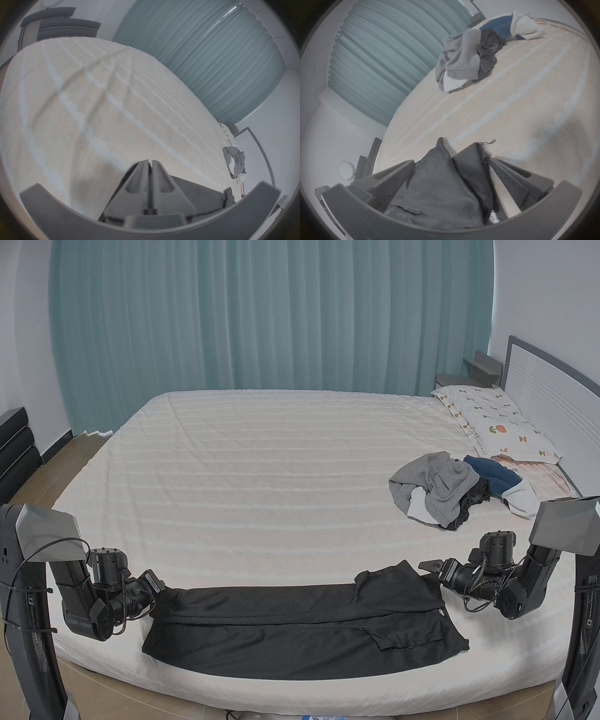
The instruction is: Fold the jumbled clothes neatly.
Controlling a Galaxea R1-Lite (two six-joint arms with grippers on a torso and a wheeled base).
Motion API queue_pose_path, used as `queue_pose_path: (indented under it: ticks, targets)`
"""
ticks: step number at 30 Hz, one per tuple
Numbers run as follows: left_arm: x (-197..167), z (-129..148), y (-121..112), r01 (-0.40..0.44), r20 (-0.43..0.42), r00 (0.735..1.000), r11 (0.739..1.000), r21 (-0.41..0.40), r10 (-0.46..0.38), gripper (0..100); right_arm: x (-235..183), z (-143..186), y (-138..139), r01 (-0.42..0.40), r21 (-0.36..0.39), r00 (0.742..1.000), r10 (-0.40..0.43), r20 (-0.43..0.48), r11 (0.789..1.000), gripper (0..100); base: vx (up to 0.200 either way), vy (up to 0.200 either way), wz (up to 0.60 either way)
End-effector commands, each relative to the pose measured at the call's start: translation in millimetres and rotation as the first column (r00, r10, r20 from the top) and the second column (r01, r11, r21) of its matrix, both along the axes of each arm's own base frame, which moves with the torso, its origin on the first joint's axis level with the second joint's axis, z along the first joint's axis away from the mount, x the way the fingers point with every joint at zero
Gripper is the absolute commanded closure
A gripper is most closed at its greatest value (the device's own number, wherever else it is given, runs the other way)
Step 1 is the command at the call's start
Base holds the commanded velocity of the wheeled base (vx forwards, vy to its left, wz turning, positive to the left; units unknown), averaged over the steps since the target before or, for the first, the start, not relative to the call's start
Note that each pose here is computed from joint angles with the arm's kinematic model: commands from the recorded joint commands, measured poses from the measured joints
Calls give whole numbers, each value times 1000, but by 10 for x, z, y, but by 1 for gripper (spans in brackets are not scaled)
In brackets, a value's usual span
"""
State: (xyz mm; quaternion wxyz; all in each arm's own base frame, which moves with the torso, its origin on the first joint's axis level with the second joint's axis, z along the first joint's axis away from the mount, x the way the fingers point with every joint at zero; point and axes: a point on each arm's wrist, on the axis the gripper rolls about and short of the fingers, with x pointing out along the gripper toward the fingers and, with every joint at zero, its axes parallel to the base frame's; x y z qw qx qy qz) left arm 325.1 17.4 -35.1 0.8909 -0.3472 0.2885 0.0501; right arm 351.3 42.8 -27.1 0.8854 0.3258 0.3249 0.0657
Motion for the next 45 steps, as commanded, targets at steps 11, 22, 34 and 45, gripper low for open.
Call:
queue_pose_path:
  ticks: [11, 22, 34, 45]
  targets:
    - [3, 3, 29, -13, 3, 1000, 1000, -4, 13, 100, 202, -89, 76, 51, -23, 998, -51, -26, 998, 100, 0, 0, 0]
    - [40, 35, 143, -66, 20, 998, 997, -36, 66, 100, 222, -38, -38, 109, 18, 994, -109, -17, 994, 100, 0, 0, 0]
    - [-14, -11, 122, -60, -9, 998, 997, -40, 60, 0, 181, -44, -36, 104, 10, 994, -103, -26, 995, 0, 0, 0, 0]
    - [-309, 229, 115, -127, -41, 992, 975, -183, 122, 0, 46, 569, 59, 58, 38, 993, -62, 97, 998, 0, 0, 0, 0]
